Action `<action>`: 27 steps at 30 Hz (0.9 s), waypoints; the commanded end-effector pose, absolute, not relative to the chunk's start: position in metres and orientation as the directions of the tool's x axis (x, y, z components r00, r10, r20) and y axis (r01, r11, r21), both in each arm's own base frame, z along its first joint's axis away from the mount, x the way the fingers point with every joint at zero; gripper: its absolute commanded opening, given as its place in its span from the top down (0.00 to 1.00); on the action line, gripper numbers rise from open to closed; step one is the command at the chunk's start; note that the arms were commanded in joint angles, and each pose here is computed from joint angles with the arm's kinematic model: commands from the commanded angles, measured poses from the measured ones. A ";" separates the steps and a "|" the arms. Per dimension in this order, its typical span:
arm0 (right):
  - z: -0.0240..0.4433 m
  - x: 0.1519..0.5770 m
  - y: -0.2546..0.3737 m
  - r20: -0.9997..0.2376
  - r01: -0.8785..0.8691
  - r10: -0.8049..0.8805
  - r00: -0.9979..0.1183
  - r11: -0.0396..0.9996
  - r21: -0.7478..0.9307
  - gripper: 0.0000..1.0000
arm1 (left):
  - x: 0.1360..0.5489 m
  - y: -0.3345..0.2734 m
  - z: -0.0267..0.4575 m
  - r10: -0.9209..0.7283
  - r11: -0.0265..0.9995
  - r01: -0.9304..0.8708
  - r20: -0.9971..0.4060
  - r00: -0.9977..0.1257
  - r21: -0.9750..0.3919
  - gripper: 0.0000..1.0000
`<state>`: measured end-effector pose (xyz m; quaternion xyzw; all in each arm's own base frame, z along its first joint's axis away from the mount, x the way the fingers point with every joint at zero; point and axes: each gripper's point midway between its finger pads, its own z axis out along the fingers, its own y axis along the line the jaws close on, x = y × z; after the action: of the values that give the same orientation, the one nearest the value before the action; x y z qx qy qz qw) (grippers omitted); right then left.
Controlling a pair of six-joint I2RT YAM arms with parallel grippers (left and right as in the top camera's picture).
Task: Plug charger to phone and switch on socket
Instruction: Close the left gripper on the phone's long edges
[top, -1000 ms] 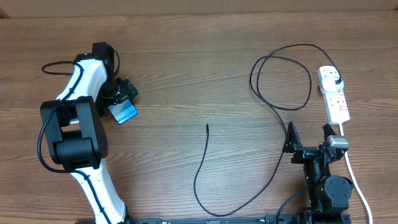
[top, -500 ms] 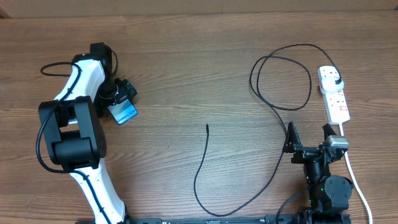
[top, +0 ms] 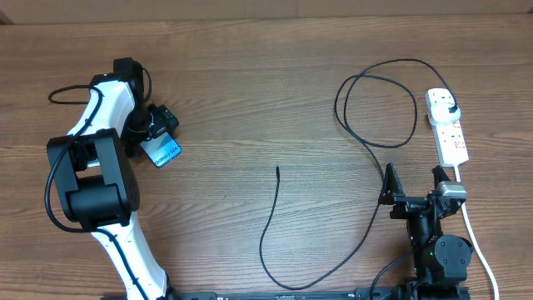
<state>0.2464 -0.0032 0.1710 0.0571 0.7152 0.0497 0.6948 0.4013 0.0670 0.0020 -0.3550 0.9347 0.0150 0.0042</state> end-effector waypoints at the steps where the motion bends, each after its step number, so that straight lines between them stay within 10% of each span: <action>1: 0.170 0.246 -0.002 -0.989 0.010 0.147 -0.023 0.989 0.147 0.00 | 0.396 0.069 -0.009 -0.663 0.748 -0.663 0.005 -0.748 0.032 0.00; 27: 0.170 0.246 -0.002 -0.989 0.010 0.147 -0.023 0.989 0.147 0.00 | 0.402 0.062 -0.009 -0.684 0.729 -0.684 0.012 -0.730 -0.015 0.00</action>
<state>0.2464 -0.0033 0.1711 0.0574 0.7150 0.0497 0.6950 0.4062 0.0621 0.0010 -0.3573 0.9339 -0.0039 0.0093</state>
